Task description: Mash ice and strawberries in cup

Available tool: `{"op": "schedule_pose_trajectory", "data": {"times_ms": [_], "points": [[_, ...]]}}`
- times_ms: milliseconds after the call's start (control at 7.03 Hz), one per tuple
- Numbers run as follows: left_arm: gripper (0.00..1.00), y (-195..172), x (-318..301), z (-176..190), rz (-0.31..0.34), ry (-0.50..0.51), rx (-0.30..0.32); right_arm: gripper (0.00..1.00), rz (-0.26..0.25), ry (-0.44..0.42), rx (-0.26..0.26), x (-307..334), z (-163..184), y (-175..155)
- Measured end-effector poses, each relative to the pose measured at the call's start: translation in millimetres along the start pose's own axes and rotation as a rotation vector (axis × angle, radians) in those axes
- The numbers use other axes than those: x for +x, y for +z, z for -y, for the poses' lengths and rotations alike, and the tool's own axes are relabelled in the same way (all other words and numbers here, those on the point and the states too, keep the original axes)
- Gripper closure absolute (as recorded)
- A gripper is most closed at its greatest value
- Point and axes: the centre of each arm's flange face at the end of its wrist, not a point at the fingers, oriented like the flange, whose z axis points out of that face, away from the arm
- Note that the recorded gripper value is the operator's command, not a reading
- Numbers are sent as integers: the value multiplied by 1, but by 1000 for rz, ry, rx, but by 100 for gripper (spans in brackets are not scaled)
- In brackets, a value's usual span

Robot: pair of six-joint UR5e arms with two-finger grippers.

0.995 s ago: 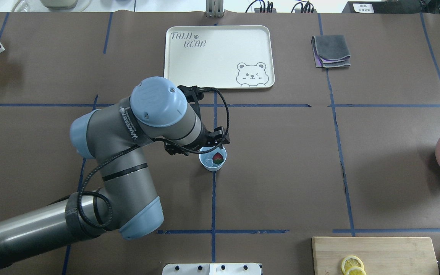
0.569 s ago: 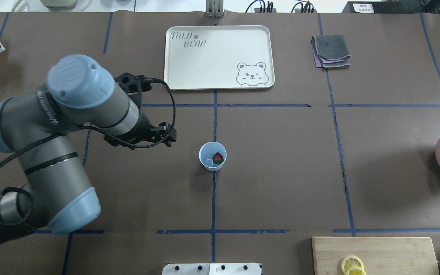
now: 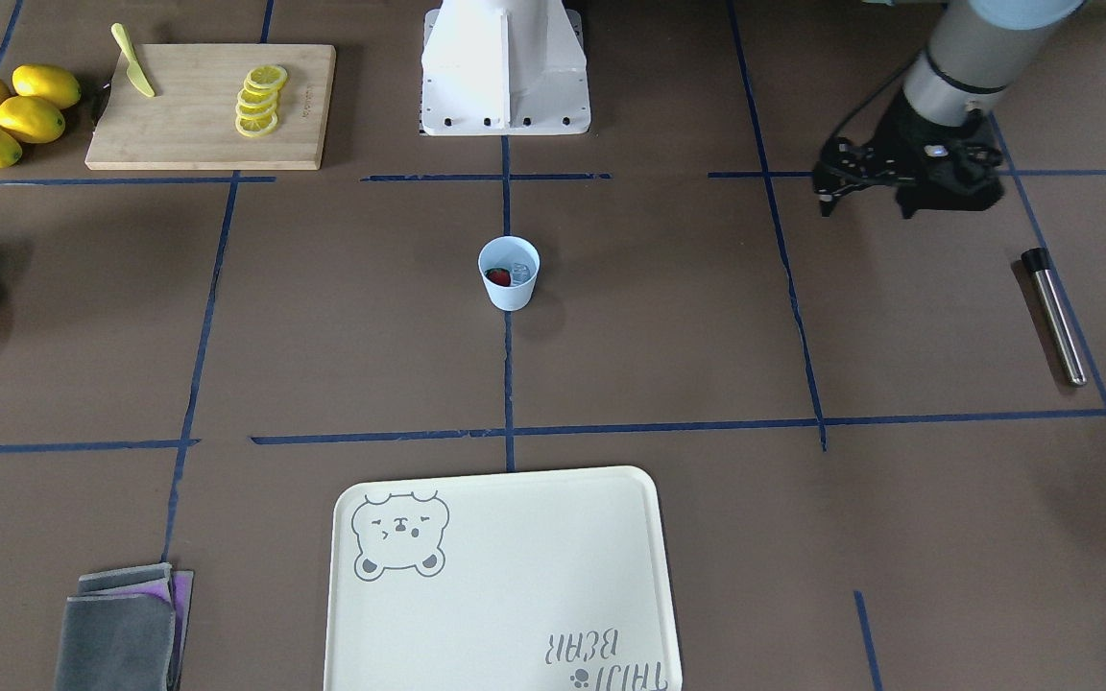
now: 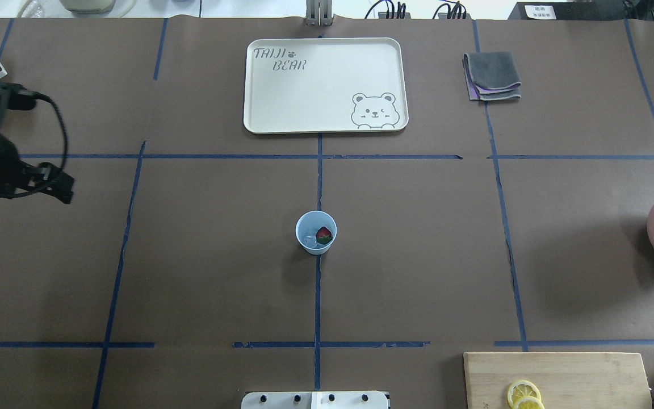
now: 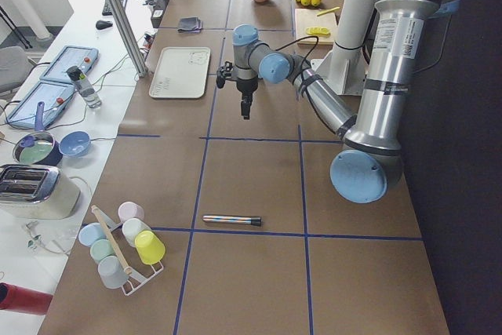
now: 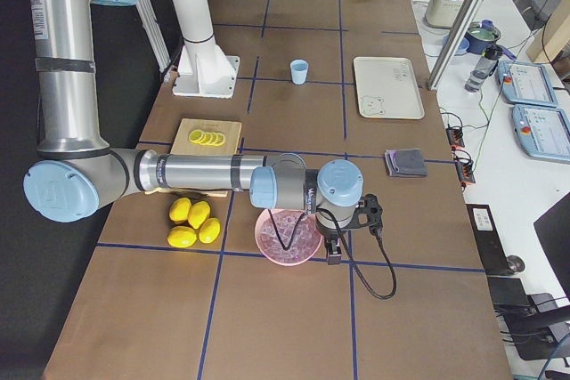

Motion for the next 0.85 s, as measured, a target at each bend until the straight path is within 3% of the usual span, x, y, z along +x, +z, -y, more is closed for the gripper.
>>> {"op": "schedule_pose_trajectory", "data": {"times_ms": [427,853], "points": [[0,23,-129,22,58,43,-6,0,0,-20,13,-2,3,0],[0,106,-238,32,9,68,30,0,-4,-38,28,-1,3,0]]}}
